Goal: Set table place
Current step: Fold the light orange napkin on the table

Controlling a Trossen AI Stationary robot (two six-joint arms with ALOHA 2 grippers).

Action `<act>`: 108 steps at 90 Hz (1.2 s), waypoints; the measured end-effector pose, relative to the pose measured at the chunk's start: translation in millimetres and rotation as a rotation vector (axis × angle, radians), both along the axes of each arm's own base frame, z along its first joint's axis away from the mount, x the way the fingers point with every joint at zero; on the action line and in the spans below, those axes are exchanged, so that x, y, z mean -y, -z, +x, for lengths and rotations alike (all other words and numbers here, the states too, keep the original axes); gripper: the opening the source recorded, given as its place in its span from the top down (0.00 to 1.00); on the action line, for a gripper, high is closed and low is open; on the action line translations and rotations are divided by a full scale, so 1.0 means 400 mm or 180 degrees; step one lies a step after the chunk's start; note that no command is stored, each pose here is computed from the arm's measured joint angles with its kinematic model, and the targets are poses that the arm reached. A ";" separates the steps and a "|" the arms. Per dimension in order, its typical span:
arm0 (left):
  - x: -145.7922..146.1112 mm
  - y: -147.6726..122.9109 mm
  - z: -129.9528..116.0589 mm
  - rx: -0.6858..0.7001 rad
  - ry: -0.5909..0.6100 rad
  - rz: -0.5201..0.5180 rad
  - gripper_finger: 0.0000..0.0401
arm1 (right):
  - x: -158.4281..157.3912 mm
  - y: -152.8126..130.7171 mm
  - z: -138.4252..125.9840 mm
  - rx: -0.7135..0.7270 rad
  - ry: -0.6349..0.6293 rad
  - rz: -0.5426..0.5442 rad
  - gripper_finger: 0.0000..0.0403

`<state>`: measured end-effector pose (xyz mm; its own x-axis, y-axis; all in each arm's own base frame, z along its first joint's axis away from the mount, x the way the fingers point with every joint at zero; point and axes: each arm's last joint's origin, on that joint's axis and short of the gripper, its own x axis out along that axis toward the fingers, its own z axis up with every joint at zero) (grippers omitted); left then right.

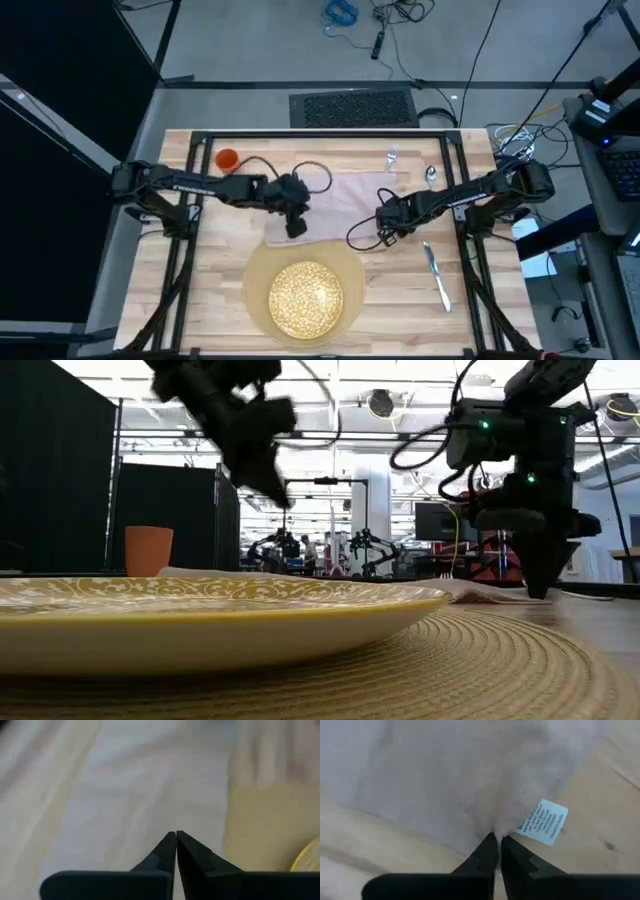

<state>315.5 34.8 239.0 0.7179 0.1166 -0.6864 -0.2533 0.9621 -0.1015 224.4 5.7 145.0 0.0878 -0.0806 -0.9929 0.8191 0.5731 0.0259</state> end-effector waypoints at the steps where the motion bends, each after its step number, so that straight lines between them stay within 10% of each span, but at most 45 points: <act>1: -0.005 -0.007 0.002 0.0039 -0.0017 -0.0004 1.00 | 0.000 0.000 0.000 0.0003 -0.0007 -0.0002 1.00; 33: -0.211 -0.163 0.022 0.0870 -0.0287 -0.0744 1.00 | -0.025 -0.002 0.005 0.0072 -0.0337 -0.0060 1.00; 60: -0.250 -0.004 0.108 0.0303 -0.0090 -0.1237 1.00 | -0.026 -0.008 0.031 0.0380 -0.0693 -0.0195 1.00; 108: -0.262 0.101 0.132 -0.0161 -0.0252 -0.1022 1.00 | -0.019 -0.008 0.028 0.0309 -0.0804 -0.0344 0.96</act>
<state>368.2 139.5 198.4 0.6792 -0.0573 -0.7317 -0.3385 0.8601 -0.3816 235.5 13.1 148.2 0.2128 -0.1489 -0.9657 0.6468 0.7623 0.0250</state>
